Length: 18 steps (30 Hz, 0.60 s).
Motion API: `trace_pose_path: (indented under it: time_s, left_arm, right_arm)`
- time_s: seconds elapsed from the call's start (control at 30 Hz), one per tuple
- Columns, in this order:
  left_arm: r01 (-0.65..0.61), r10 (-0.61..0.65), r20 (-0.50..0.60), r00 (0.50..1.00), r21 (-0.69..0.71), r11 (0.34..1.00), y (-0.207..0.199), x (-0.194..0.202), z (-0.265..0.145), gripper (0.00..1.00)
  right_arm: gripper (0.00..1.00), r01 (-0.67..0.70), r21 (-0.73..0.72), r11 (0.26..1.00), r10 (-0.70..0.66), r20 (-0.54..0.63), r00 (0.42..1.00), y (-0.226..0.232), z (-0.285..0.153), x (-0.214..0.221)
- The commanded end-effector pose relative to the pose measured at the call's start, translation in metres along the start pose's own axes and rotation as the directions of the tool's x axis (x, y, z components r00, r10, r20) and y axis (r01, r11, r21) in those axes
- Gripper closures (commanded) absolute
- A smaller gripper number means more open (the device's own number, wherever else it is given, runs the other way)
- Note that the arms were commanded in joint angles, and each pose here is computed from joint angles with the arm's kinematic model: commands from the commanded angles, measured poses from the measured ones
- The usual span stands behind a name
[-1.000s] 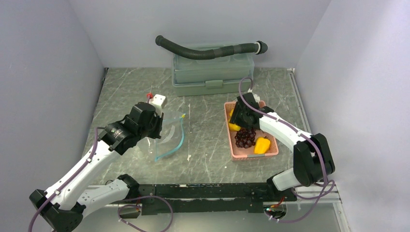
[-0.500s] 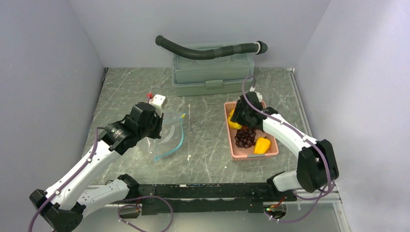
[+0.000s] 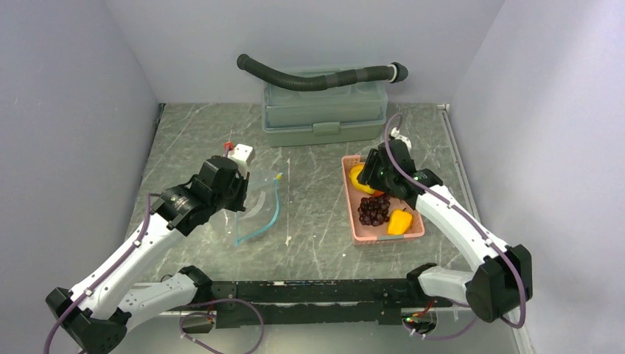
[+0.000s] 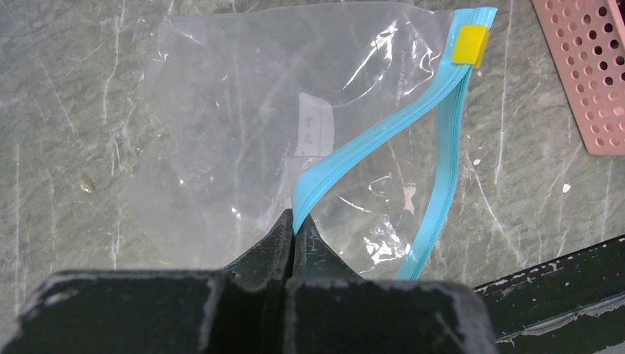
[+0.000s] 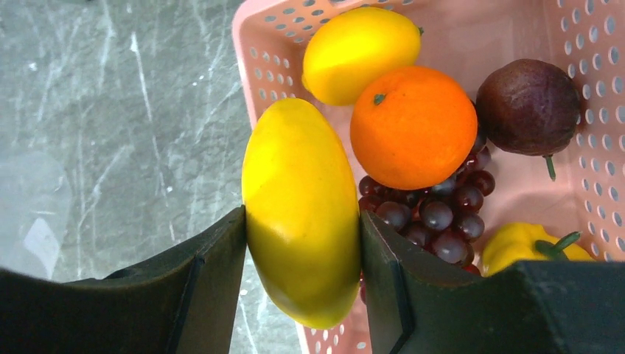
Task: Place the food in the zip-top bag and seal the zipper
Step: Pick up the fake fruit from the bin, then place the fake fruit in the zipper food storage bag.
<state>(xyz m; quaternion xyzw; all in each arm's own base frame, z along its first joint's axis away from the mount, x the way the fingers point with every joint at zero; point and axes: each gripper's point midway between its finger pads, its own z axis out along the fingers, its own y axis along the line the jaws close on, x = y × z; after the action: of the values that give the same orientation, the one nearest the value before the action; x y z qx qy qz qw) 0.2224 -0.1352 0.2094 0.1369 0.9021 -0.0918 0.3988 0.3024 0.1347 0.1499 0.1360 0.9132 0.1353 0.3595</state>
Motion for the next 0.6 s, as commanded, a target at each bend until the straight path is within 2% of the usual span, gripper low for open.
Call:
trace_pose_path:
  time_s: [0.0,0.23,0.57]
  left_arm:
    - [-0.009,0.009,0.029,1.000,-0.011,1.000,0.001,-0.006,0.001,1.00]
    - [-0.009,0.009,0.028,1.000,-0.017,1.000,0.002,-0.006,0.002,1.00]
    - [-0.007,0.008,0.029,1.000,-0.020,1.000,0.003,-0.007,0.001,1.00]
  right_arm:
    - [0.79,0.006,-0.117,0.993,0.003,0.073,0.997,0.025,-0.033,-0.027]
    - [0.82,0.022,-0.284,0.959,-0.001,0.072,0.997,0.056,-0.064,-0.030]
    - [0.83,0.109,-0.545,0.832,-0.074,0.085,0.994,0.122,-0.113,-0.013]
